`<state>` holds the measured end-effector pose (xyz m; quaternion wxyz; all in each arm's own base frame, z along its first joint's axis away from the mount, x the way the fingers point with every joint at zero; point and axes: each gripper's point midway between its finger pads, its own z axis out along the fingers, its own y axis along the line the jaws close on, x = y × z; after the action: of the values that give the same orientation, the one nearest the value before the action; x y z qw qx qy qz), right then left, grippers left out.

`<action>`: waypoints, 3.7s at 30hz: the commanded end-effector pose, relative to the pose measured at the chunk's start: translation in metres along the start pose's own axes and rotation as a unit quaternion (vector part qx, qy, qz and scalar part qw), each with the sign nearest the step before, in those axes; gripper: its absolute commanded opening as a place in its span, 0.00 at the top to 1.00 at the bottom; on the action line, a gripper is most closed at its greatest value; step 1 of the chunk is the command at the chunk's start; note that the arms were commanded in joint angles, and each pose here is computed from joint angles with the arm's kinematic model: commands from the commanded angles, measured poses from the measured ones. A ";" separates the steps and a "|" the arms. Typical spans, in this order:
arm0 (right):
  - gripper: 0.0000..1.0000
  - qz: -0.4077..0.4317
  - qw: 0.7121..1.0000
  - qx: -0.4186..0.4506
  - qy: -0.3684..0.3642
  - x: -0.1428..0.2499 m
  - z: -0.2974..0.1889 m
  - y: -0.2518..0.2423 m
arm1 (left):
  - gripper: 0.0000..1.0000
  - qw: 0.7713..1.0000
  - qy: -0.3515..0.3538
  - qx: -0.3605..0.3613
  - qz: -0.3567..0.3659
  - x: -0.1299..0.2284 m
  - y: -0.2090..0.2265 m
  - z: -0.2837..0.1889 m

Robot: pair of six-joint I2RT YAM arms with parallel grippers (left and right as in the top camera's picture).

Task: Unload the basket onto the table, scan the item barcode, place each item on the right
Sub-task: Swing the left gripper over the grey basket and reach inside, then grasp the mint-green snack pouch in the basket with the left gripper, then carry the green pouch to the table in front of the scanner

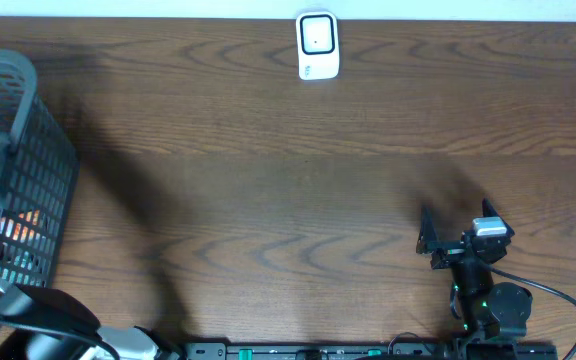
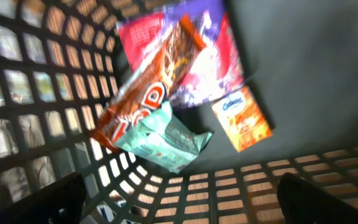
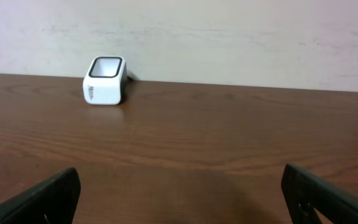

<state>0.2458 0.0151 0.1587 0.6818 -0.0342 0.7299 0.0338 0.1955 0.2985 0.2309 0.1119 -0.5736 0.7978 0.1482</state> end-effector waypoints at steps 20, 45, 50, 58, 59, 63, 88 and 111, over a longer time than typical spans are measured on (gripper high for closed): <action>0.01 -0.004 1.000 -0.001 0.000 0.000 0.000 0.001 | 0.10 0.982 0.174 -0.059 -0.037 0.052 0.027 0.105; 0.01 -0.004 1.000 -0.001 0.000 0.000 0.000 0.001 | 0.12 0.987 0.153 -0.022 -0.049 0.057 0.009 0.149; 0.01 -0.004 1.000 -0.001 0.000 0.000 0.000 0.001 | 0.21 0.983 0.177 -0.029 -0.046 0.083 0.011 0.166; 0.01 -0.004 1.000 -0.001 0.000 0.000 0.000 0.001 | 0.93 0.979 0.196 0.007 -0.056 0.093 -0.002 0.168; 0.01 -0.004 1.000 -0.001 0.000 0.000 0.000 0.001 | 0.93 0.979 0.197 0.006 -0.056 0.093 -0.001 0.167; 0.01 -0.004 1.000 -0.001 0.000 0.000 0.000 0.001 | 0.93 0.982 0.180 0.012 -0.059 0.085 -0.001 0.157; 0.01 -0.004 1.000 -0.001 0.000 0.000 0.000 0.001 | 0.93 0.777 -0.146 0.603 -0.103 0.033 -0.127 -0.255; 0.01 -0.004 1.000 -0.001 0.000 0.000 0.000 0.001 | 0.93 0.724 0.033 0.457 0.517 0.404 -0.305 -0.168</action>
<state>0.2458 0.0151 0.1587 0.6818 -0.0342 0.7299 0.0338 0.3472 -0.2074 0.2425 0.2497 0.0317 0.9298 -0.2686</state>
